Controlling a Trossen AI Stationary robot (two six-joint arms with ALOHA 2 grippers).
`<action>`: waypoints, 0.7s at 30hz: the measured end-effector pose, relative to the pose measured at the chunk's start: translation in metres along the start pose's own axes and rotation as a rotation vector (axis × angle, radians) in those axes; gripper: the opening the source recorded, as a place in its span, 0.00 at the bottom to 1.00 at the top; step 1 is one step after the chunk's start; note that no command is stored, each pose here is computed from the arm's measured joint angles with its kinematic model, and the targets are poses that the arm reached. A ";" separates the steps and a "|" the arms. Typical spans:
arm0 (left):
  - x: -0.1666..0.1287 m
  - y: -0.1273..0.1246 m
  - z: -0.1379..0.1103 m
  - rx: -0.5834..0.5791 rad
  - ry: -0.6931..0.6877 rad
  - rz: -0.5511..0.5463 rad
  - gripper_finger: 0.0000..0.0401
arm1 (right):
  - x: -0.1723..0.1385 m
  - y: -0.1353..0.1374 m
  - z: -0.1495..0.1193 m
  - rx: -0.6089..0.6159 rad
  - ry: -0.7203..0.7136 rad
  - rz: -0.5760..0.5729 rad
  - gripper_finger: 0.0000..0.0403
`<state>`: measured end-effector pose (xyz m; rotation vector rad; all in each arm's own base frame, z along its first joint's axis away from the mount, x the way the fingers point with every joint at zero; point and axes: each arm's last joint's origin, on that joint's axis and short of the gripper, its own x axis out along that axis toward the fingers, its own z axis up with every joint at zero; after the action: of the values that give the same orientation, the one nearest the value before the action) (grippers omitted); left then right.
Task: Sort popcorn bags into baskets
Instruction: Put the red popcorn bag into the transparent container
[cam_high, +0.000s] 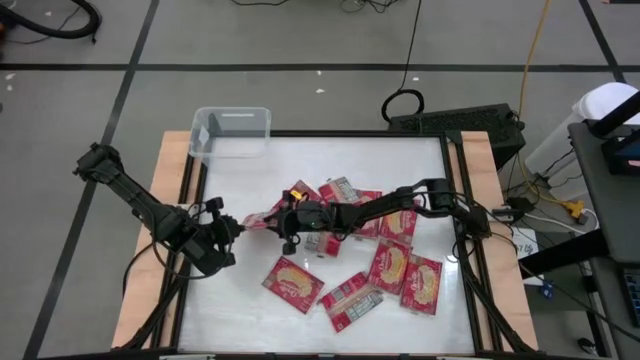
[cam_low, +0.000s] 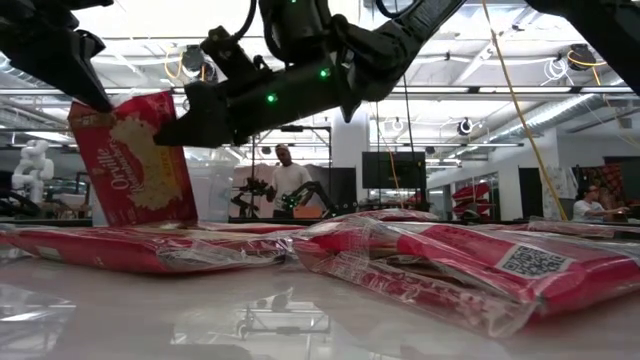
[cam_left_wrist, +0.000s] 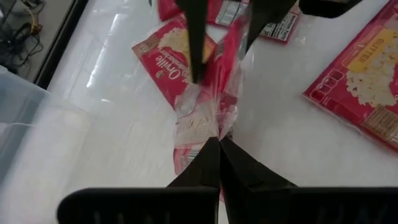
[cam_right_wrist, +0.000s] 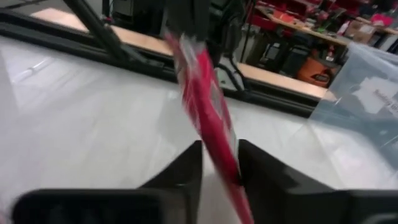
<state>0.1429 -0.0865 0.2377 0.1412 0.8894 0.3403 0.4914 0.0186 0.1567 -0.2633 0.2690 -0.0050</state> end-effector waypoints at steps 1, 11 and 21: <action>0.000 0.000 0.000 0.000 -0.007 0.008 0.01 | 0.000 0.000 0.000 -0.001 0.002 0.006 0.13; -0.001 0.003 0.003 -0.093 -0.087 0.094 0.23 | 0.000 -0.001 -0.001 0.022 0.015 -0.007 0.07; -0.002 0.009 0.002 -0.301 -0.186 0.204 0.39 | -0.030 -0.013 0.023 0.003 0.237 -0.055 0.02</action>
<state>0.1417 -0.0789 0.2425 -0.0156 0.6322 0.6368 0.4687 0.0135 0.1892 -0.2672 0.4975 -0.0915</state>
